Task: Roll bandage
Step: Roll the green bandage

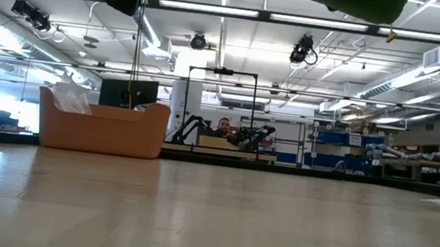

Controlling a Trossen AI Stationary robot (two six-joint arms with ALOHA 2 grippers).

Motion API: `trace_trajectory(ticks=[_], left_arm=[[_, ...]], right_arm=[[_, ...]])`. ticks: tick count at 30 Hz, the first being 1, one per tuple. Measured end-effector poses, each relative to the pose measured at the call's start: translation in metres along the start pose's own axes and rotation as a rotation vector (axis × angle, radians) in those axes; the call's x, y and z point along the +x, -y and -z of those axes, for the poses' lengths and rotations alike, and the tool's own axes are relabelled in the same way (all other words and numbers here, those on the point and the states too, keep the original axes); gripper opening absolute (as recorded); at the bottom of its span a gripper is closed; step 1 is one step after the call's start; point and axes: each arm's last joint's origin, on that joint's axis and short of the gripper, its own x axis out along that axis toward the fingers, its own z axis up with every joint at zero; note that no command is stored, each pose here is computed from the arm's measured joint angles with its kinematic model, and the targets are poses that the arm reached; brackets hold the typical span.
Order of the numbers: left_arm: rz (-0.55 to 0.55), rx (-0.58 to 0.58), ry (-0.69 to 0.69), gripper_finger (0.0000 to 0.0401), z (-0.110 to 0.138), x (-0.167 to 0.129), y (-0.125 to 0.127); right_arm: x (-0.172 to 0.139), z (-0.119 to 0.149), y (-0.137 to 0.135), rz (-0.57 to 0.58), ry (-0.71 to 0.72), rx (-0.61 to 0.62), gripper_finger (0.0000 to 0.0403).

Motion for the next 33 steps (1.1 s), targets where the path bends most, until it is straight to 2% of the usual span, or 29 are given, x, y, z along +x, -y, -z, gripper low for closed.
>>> trace_trajectory(ticks=[4, 10, 26, 30, 33], left_arm=[[-0.006, 0.053, -0.016, 0.0001, 0.0, 0.0, 0.0], [-0.009, 0.101, -0.023, 0.0001, 0.001, 0.0, 0.0], [-0.009, 0.128, -0.021, 0.0001, 0.0, 0.0, -0.001], [-0.01, 0.126, -0.021, 0.0001, 0.0, 0.0, -0.001], [-0.011, 0.12, -0.021, 0.0001, 0.0, 0.0, -0.002]], right_arm=[[0.002, -0.006, 0.004, 0.024, -0.009, -0.026, 0.0185], [0.005, -0.01, 0.012, -0.099, -0.056, -0.005, 0.0187], [0.018, -0.008, 0.026, -0.172, -0.102, 0.052, 0.0183], [0.015, -0.012, 0.025, -0.179, -0.061, 0.052, 0.0153], [0.015, -0.012, 0.025, -0.175, -0.065, 0.051, 0.0103]])
